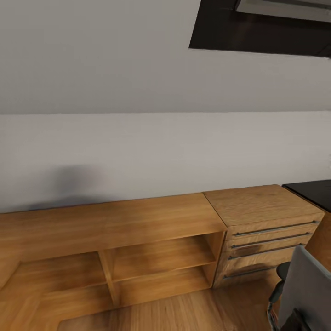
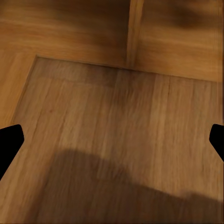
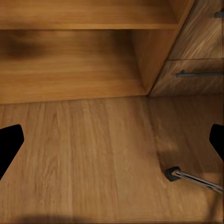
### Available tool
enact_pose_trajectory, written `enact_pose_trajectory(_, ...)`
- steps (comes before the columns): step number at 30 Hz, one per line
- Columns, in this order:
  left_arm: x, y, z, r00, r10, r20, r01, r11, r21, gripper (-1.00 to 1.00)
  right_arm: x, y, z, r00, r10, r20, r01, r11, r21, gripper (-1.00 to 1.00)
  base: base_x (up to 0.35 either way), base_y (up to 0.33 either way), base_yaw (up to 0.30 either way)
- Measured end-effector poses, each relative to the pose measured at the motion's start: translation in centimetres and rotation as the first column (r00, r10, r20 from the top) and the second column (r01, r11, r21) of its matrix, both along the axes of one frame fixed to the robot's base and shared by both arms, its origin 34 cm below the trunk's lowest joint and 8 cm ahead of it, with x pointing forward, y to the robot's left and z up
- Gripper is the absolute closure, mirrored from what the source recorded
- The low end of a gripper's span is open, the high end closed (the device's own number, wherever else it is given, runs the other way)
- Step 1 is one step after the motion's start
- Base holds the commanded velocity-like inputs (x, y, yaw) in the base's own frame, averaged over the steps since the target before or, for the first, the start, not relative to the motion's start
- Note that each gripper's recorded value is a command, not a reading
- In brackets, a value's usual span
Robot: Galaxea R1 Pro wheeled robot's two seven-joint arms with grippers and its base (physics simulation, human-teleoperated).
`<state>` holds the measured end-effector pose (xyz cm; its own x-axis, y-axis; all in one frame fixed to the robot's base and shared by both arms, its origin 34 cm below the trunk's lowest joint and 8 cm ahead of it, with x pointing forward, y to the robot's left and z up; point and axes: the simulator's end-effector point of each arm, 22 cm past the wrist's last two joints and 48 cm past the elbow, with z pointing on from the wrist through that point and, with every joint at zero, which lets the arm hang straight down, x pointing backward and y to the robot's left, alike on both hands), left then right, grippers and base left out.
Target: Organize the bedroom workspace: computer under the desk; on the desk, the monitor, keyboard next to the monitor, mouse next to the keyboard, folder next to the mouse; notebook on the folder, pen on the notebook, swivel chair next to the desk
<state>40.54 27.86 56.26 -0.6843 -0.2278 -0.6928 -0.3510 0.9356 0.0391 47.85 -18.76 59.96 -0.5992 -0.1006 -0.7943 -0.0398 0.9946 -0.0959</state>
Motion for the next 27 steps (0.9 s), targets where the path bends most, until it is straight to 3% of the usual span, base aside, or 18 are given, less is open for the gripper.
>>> enact_pose_trajectory(15,-0.48,0.00,-0.40,1.000,0.000,-0.015,0.000,1.000,0.000,-1.00,-0.46,-0.04,-0.53,1.000,-0.002,-0.016,0.002,1.000,0.000,-1.00,0.006,0.014,-0.205)
enact_pose_trajectory(27,-0.92,0.09,-0.65,1.000,-0.001,-0.026,0.001,1.000,0.003,-1.00,-0.66,0.02,-0.75,1.000,0.000,-0.022,0.000,1.000,0.002,-1.00,0.099,0.298,-0.257)
